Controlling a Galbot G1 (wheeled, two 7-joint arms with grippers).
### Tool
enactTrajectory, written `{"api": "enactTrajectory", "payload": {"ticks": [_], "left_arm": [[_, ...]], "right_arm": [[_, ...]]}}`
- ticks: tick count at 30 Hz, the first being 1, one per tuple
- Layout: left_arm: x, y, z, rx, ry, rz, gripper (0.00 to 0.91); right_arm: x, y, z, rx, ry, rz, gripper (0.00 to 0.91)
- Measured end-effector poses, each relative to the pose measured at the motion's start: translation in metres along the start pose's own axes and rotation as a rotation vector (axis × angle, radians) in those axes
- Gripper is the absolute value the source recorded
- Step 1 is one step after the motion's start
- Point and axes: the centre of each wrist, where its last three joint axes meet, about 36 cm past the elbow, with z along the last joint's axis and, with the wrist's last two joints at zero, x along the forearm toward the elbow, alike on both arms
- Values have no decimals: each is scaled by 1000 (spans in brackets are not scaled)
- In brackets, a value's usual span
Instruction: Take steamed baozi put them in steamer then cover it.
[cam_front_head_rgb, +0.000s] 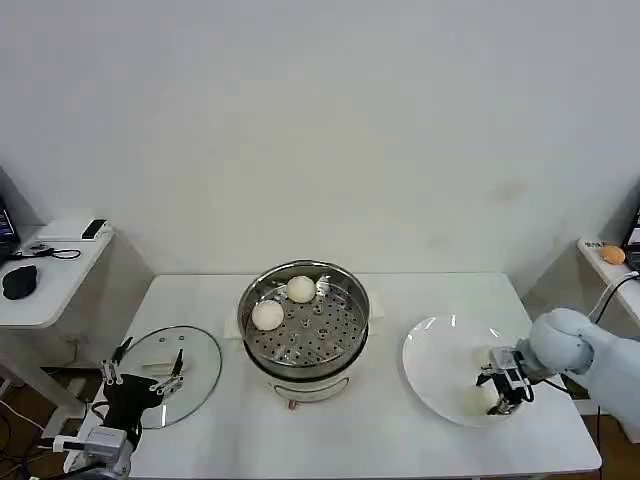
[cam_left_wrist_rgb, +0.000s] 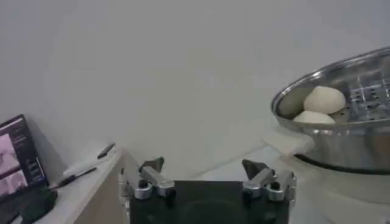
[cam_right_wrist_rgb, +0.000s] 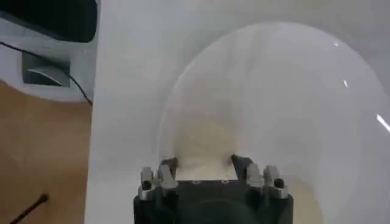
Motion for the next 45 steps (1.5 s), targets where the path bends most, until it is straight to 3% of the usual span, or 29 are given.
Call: {"api": "enactTrajectory", "payload": {"ticks": [14,22,33,45], "left_arm": [[-2,2,-2,-6,-11,0,907],[-3,3,-3,-2,-15,-3,907],[0,5,-4,3,-12,-20,907],[6,12,-3,-3,0,-48,907]], "right_arm": [[52,-43,-2,-11,-27,92,625],[105,-87,-27,21,-58,191,635],[161,-139,-131,207,-117,272,635],[147,-157,-260,450,-149,216,645]]}}
